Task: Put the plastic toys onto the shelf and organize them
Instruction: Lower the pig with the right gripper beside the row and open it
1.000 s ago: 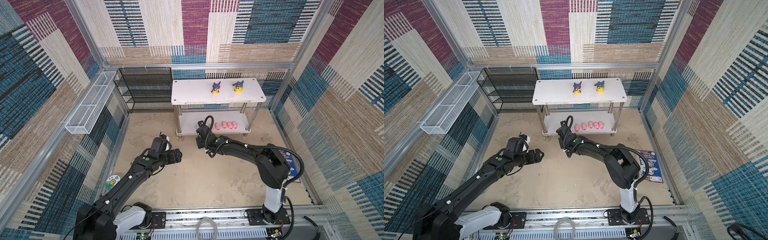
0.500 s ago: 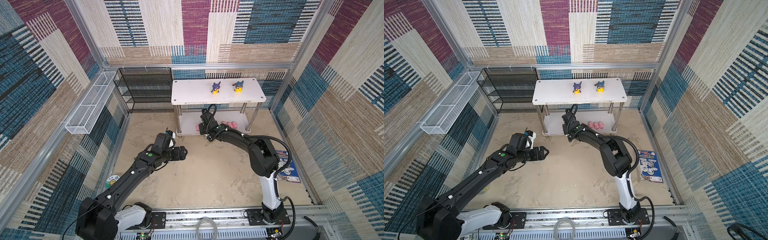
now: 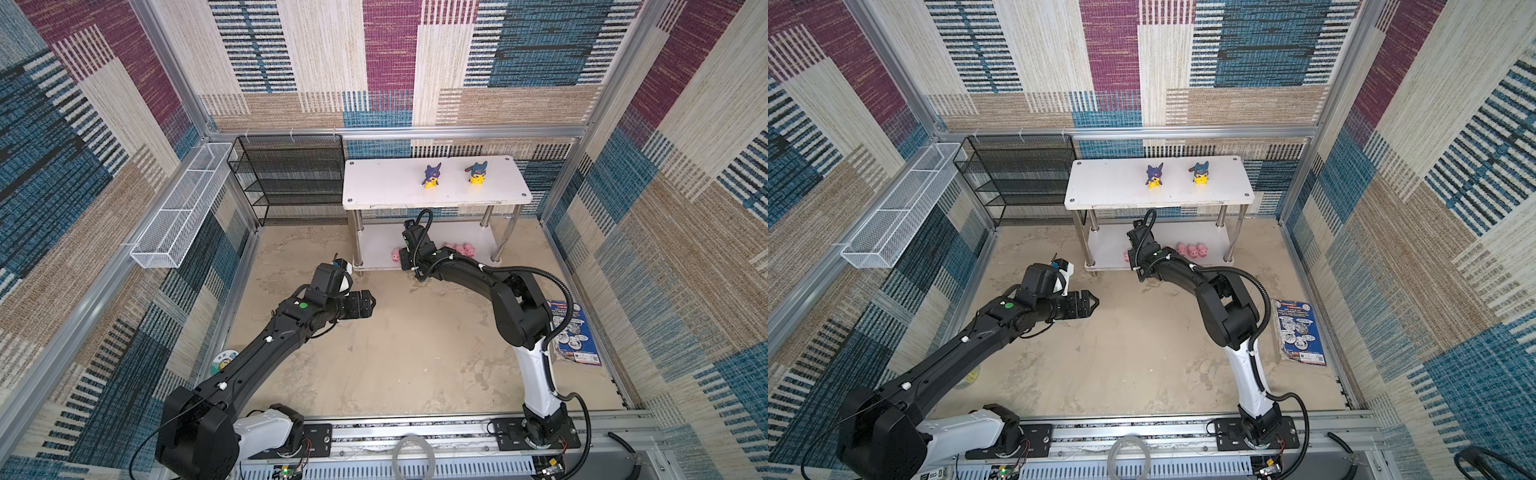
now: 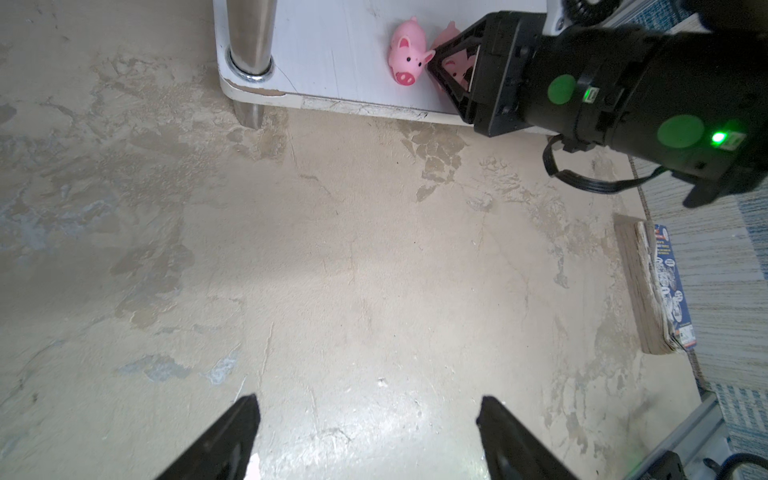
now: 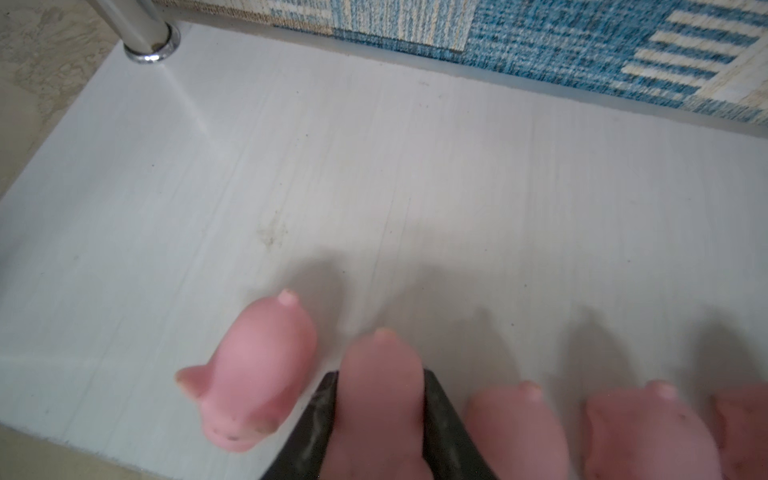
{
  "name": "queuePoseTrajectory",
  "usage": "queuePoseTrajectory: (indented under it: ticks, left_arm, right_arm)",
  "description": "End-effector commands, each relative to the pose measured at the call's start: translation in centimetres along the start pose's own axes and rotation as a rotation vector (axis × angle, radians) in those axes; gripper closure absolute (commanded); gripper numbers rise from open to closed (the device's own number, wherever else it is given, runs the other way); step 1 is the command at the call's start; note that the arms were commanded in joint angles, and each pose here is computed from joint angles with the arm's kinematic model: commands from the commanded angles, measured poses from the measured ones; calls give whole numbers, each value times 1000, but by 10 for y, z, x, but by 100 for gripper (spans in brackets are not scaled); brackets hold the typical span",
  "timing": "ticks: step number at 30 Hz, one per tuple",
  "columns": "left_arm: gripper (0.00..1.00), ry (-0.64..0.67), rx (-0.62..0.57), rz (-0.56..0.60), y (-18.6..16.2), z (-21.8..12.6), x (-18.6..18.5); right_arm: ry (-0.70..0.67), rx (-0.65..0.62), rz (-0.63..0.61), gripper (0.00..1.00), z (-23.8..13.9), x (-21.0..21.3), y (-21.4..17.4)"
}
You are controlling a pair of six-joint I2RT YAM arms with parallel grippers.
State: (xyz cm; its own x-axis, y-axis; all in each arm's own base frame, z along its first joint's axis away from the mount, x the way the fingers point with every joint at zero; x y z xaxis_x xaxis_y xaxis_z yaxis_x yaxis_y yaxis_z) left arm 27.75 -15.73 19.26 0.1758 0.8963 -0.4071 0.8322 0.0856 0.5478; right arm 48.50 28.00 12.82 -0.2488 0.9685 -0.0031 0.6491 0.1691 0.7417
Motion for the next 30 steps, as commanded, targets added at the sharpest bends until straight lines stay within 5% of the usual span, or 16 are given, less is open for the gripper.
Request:
queuePoseTrajectory:
  ticks: [1, 15, 30]
  left_arm:
    - [12, 5, -3, 21, 2, 0, 0]
    - [13, 21, 5, 21, 2, 3, 2]
    - [13, 23, -7, 14, 2, 1, 3]
  right_arm:
    - [15, 3, 13, 65, 0, 2, 1]
    - [9, -14, 16, 40, -7, 0, 9]
    - [80, -49, 42, 33, -38, 4, 19]
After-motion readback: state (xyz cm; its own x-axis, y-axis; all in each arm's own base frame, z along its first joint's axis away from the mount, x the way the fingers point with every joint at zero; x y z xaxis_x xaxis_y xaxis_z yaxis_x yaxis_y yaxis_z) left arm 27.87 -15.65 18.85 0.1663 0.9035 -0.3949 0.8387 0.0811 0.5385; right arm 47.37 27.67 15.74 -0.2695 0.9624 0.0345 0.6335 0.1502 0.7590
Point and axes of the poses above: each gripper's point midway between its finger pads, its own z axis out along the fingers, its own x axis along the line the jaws close on, y = z × x, the point moved 4 cm from there along -z, back along the fingers
